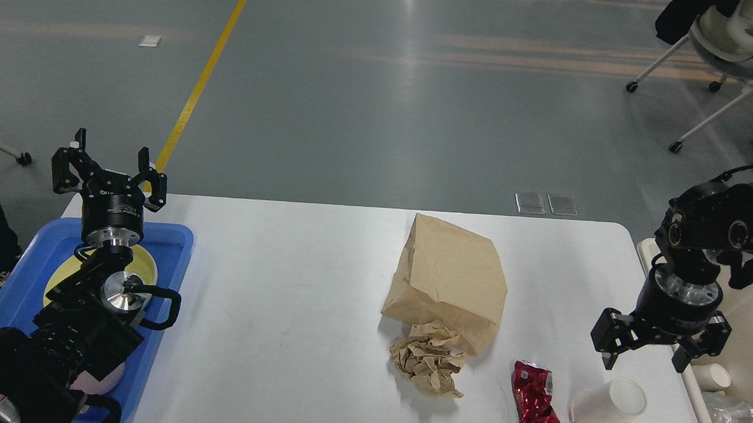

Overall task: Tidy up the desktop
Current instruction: 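Lower the right gripper onto the white paper cup and grasp it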

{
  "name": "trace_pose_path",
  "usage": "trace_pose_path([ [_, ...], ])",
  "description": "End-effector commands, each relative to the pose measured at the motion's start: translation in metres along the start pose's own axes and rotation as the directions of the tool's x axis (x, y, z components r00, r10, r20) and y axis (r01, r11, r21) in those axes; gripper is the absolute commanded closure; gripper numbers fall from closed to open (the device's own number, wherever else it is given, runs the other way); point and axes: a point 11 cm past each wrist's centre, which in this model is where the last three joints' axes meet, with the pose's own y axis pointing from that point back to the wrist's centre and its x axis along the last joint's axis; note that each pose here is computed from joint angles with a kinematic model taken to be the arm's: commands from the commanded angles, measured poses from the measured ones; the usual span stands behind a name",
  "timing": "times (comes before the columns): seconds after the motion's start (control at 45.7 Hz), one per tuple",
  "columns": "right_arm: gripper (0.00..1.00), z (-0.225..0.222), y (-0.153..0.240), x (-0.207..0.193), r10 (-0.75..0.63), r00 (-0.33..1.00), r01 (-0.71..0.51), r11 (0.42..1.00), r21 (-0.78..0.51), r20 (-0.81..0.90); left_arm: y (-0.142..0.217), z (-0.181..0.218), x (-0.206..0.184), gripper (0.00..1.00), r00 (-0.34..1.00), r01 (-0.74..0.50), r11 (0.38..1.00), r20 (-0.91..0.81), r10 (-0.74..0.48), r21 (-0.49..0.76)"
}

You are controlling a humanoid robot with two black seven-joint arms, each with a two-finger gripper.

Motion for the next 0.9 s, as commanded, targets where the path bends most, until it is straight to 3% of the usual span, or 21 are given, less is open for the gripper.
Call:
trace_pose_path([
  [0.0,0.00,-0.005,-0.015,-0.002,-0.015,1.000,0.015,1.000,0.025,0.003,0.000,0.000,0.000,0.04,1.000,0.000,1.000,0.000,0.000,0.000],
  [0.394,0.00,0.006,-0.052,-0.002,-0.038,0.999,0.038,0.999,-0.004,0.030,0.000,0.000,0.000,0.04,1.000,0.000,1.000,0.000,0.000,0.000],
  [0.875,0.02,0.005,-0.061,-0.008,-0.059,0.998,0.060,0.998,-0.002,0.028,0.000,0.000,0.000,0.04,1.000,0.000,1.000,0.000,0.000,0.000],
])
